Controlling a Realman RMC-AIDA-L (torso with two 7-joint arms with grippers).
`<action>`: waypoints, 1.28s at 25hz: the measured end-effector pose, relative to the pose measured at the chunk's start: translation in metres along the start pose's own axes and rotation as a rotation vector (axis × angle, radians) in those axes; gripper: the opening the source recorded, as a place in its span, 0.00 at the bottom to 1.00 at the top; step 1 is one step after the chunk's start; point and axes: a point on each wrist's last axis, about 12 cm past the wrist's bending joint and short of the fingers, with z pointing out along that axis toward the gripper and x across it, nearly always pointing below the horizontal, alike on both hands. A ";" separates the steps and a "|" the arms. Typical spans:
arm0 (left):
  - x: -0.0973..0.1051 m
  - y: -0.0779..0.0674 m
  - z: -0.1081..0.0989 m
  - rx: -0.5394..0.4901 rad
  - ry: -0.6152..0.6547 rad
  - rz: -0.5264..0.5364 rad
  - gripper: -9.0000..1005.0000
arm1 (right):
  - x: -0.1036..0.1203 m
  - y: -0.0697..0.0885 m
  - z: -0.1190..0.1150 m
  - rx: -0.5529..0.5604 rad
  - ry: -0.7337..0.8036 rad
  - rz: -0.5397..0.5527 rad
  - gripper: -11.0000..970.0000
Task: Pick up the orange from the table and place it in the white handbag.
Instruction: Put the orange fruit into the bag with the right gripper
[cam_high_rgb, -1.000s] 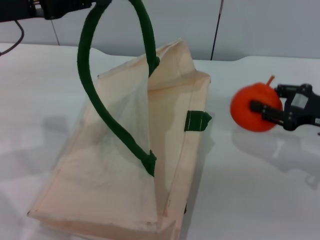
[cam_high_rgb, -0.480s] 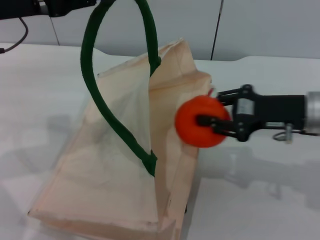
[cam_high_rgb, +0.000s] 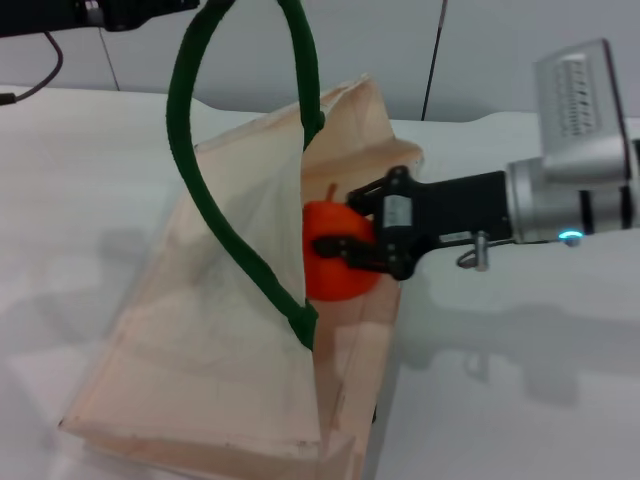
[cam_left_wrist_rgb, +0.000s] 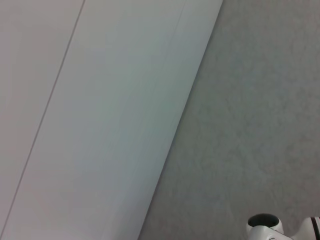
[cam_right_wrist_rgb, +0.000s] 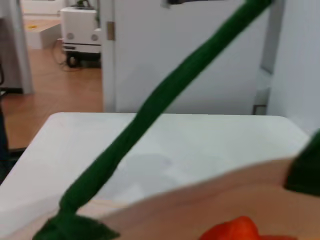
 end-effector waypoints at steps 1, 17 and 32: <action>-0.001 0.000 0.001 0.002 0.001 0.001 0.14 | -0.003 -0.001 0.003 -0.008 0.004 -0.007 0.32; -0.002 0.000 0.004 0.011 0.000 0.004 0.14 | -0.014 -0.002 0.039 -0.015 0.053 -0.012 0.17; -0.001 0.000 0.004 0.008 0.001 0.002 0.14 | -0.010 -0.006 0.039 0.043 0.049 0.016 0.39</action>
